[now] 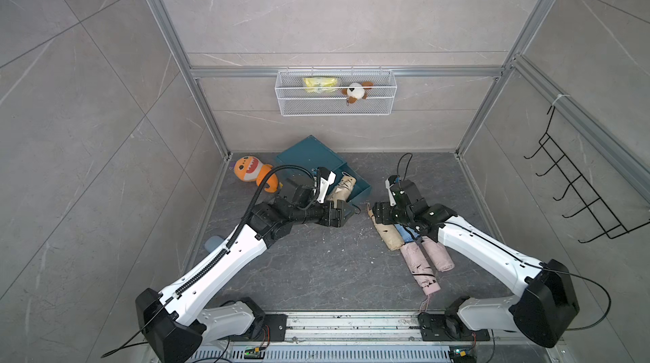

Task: Place the umbrella in the drawer by color
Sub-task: Pick up the umbrella from the center of the board.

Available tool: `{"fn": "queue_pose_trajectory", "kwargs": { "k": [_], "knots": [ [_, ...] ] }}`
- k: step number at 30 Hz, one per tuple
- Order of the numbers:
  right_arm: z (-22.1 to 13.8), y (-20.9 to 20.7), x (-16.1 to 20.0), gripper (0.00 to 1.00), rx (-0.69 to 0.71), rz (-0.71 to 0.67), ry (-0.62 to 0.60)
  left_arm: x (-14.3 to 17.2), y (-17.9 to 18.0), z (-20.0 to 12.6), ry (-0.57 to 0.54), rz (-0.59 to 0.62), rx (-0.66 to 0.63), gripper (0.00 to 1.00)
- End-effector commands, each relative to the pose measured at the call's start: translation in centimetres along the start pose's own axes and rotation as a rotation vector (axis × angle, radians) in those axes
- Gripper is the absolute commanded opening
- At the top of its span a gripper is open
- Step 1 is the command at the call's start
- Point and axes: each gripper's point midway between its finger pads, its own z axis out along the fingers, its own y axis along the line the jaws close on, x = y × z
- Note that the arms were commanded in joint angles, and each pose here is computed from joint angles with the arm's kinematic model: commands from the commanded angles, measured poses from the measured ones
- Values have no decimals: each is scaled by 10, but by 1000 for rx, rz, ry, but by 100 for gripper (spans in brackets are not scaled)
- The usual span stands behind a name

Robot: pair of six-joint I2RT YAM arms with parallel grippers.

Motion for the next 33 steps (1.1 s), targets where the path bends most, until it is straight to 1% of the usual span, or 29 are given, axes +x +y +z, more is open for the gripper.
{"fn": "queue_pose_trajectory", "kwargs": {
  "k": [1, 8, 11, 21, 29, 33],
  "knots": [
    [18, -9, 20, 82, 19, -1, 71, -7, -6, -3, -20, 43, 9, 89],
    [57, -16, 37, 82, 26, 20, 153, -5, -6, -1, -19, 44, 17, 90],
    [69, -20, 40, 82, 21, 42, 168, -5, -6, -2, -24, 39, 22, 90],
    [95, -34, 48, 82, 62, 38, 220, -3, -3, -1, -22, 40, 13, 91],
    [115, -31, 62, 81, 43, 48, 267, 0, -1, 3, -14, 35, 14, 91],
    [121, -28, 70, 78, 24, 60, 287, 0, -1, 2, -19, 36, 16, 91]
  ]
}}
